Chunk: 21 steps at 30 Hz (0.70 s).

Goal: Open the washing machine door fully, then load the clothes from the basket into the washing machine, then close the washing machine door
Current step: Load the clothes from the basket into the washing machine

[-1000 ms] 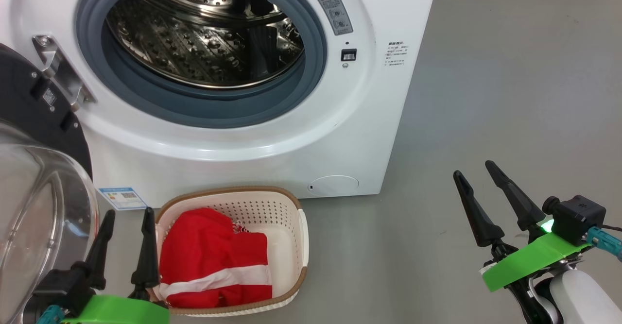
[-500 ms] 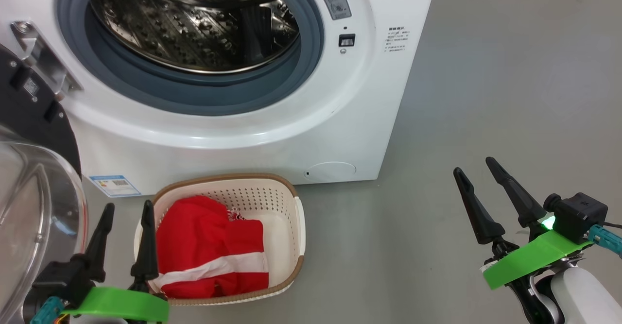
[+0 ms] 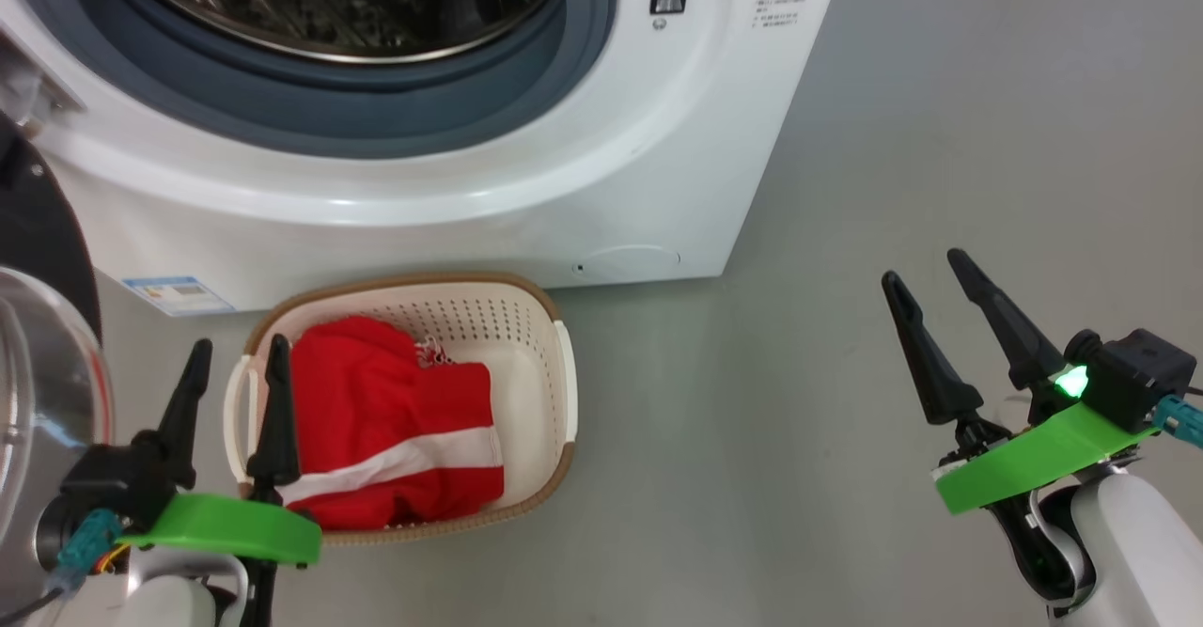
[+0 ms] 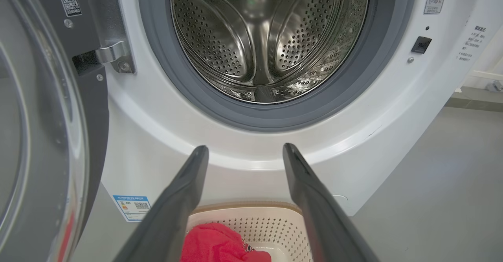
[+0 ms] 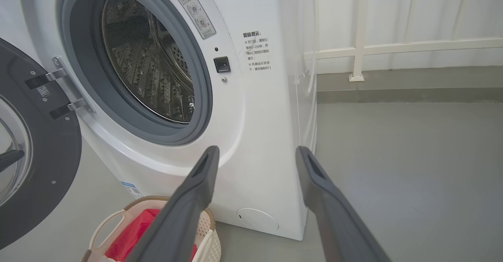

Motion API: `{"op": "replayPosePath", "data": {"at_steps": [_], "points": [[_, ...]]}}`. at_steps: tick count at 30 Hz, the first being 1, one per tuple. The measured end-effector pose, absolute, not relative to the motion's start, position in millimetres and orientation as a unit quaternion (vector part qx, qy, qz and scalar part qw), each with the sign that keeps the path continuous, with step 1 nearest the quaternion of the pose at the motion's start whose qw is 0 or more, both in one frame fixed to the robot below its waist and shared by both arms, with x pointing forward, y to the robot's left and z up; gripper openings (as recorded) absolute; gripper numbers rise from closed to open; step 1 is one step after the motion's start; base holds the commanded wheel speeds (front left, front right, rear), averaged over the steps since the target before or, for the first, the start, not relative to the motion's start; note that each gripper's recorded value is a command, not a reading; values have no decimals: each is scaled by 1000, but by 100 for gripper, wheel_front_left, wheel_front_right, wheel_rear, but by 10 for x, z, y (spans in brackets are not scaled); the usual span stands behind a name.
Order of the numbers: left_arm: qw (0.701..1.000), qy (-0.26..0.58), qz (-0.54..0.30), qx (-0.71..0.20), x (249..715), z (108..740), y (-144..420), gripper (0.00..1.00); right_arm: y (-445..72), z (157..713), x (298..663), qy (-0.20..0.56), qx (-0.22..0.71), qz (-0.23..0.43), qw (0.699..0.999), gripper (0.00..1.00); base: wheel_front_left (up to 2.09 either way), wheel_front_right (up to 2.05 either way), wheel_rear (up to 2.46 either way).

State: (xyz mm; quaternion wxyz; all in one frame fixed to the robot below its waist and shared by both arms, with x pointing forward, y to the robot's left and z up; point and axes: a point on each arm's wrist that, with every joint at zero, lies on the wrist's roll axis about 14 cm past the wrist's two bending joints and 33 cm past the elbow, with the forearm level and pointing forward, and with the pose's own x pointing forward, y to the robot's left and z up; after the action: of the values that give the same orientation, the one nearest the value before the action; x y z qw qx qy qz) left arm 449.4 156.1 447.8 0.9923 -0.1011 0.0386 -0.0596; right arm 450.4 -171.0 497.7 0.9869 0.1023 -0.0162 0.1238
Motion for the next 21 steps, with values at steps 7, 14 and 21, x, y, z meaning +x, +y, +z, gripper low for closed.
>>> {"op": "replayPosePath", "data": {"at_steps": [7,14,21], "points": [[990,74,-60,-105,4690,4173,1512,100,-1712,4825,4659,-5,107,119,987,100,0,0,0],[987,111,-54,-107,4850,3846,1498,100,-1721,4665,4802,7,109,116,987,100,0,0,0],[982,150,-41,-109,4971,3493,1533,100,-1709,4510,4944,16,109,116,987,100,0,0,0]]}}
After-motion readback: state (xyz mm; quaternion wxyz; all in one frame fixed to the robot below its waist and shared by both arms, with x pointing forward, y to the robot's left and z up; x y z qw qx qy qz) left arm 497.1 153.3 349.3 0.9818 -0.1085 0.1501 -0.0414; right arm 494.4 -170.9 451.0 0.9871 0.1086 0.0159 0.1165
